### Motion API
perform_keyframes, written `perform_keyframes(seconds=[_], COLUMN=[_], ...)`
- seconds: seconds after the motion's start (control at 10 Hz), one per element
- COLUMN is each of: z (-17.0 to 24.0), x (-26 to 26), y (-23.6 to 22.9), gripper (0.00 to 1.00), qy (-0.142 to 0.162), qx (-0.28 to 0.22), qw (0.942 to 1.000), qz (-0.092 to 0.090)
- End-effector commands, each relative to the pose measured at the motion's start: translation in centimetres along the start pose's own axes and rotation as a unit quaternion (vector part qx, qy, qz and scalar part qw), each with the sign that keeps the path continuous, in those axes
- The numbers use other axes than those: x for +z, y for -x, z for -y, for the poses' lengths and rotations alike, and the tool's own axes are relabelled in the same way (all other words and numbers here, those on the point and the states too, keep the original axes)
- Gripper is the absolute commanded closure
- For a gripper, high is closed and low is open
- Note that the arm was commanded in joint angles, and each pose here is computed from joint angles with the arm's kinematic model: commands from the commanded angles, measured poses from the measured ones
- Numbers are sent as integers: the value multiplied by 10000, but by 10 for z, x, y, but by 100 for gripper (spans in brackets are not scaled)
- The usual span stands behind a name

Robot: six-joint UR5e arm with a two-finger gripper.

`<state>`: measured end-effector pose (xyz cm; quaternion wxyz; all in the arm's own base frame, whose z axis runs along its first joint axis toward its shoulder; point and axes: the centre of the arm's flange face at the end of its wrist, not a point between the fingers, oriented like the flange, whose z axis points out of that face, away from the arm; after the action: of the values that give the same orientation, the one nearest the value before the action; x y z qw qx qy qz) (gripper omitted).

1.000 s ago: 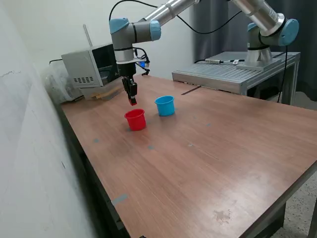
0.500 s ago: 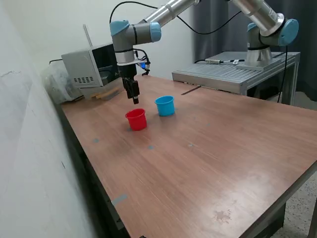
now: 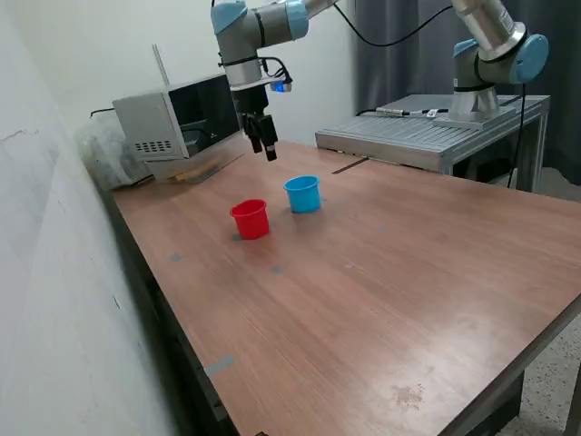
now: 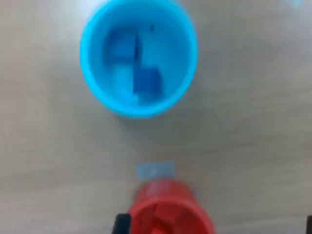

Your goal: Place red objects in the red bin, and blue objects in the blue bin.

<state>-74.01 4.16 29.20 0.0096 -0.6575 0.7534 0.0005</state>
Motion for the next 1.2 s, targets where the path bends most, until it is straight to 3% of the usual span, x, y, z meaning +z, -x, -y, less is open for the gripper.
perform_keyframes(seconds=[0.0, 0.1, 0.3, 0.4, 0.5, 0.7, 1.1], z=[87, 130, 190, 226, 251, 282, 360], x=[-37, -44, -54, -71, -72, -54, -88], y=[-13, -18, -26, -26, -26, -29, -40], gripper=[0, 0, 0, 0, 0, 0, 0], qy=[-479, -739, -892, -797, -955, -1373, -1751], qx=[3, -16, -26, 49, 62, 68, -8], qw=[9988, 9972, 9960, 9968, 9954, 9905, 9845], qz=[-39, -63, -81, -46, -62, -90, -105])
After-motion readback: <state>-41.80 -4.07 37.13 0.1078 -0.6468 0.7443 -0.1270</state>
